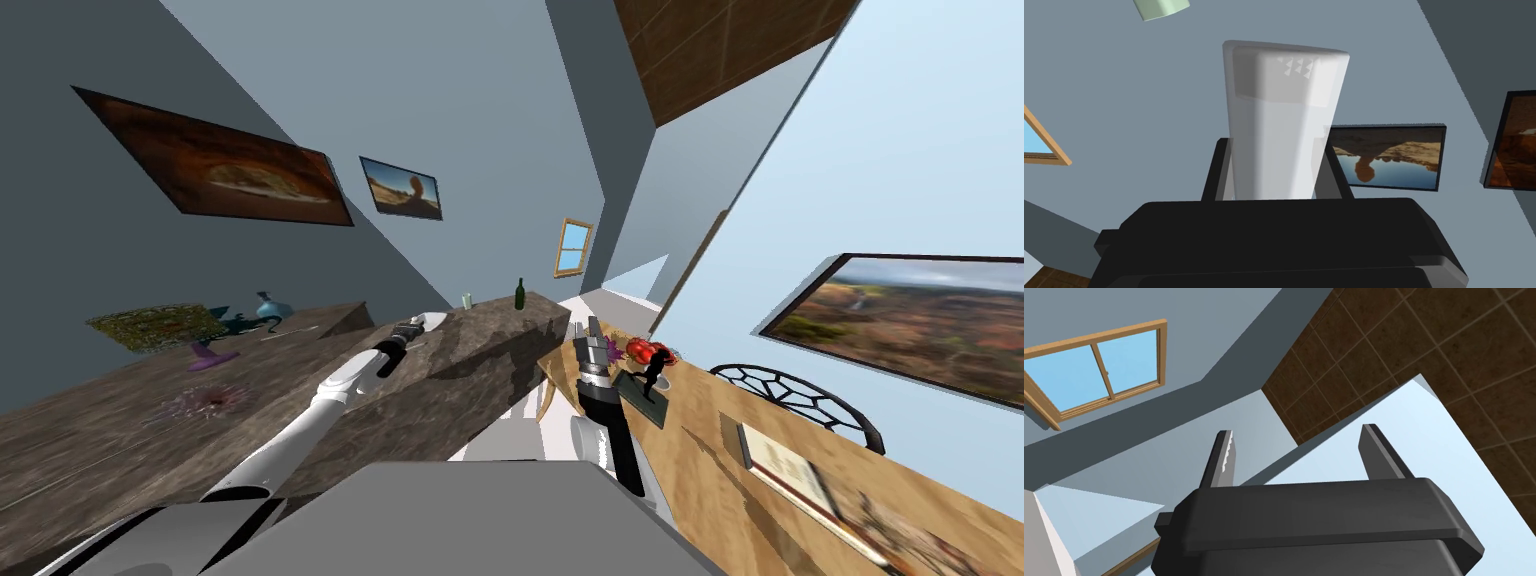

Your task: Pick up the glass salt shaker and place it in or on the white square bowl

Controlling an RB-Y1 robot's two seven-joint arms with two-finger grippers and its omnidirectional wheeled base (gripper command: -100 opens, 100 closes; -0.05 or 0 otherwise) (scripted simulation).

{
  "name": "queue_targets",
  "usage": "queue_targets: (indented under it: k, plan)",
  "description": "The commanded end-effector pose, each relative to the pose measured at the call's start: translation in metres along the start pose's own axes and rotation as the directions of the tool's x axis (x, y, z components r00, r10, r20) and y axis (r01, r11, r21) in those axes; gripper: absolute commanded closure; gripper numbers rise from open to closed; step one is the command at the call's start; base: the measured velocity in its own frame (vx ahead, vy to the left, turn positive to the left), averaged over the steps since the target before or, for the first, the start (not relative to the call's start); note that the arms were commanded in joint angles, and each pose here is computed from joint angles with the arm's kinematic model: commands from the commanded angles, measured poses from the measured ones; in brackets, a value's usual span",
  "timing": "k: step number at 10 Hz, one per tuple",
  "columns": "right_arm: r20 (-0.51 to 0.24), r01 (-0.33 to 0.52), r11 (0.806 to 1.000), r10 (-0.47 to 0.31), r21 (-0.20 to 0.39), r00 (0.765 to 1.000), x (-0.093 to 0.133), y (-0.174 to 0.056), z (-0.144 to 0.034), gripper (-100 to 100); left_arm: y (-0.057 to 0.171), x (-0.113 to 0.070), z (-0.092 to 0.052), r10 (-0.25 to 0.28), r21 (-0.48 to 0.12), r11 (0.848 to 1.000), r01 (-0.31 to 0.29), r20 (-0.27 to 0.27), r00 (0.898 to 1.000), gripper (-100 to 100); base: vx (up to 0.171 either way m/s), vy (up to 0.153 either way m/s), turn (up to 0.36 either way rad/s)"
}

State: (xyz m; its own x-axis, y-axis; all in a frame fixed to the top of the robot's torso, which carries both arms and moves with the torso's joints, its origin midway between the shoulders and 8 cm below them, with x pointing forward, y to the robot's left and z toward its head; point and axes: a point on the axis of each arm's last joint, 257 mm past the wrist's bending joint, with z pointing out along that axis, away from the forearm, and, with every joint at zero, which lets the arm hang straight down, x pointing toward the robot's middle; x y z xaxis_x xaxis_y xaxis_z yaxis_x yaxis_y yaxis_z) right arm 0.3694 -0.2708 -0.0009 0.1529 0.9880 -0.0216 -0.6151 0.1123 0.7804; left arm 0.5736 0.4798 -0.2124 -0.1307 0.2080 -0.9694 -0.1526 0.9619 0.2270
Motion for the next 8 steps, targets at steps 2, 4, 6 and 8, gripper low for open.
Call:
queue_targets:
  k: [2,4,6,8]
  plan:
    - [0.000,0.000,1.000,0.000,0.000,1.000,0.000,0.000,0.000,0,0.023,0.001,0.004,-0.029,-0.047,0.998,0.029,-0.002,1.000,100,-0.001,0.054,-0.117]
    - [0.000,0.000,1.000,0.000,0.000,1.000,0.000,0.000,0.000,0,0.056,0.000,0.005,-0.080,-0.122,0.989,0.079,0.001,0.997,100,-0.004,0.153,-0.440]
    - [0.000,0.000,1.000,0.000,0.000,1.000,0.000,0.000,0.000,0,0.071,0.001,0.005,-0.107,-0.156,0.982,0.106,0.004,0.994,100,-0.014,0.173,-0.246]
    - [0.000,0.000,1.000,0.000,0.000,1.000,0.000,0.000,0.000,0,0.084,0.003,0.004,-0.134,-0.189,0.973,0.133,0.006,0.991,100,-0.001,0.084,-0.138]
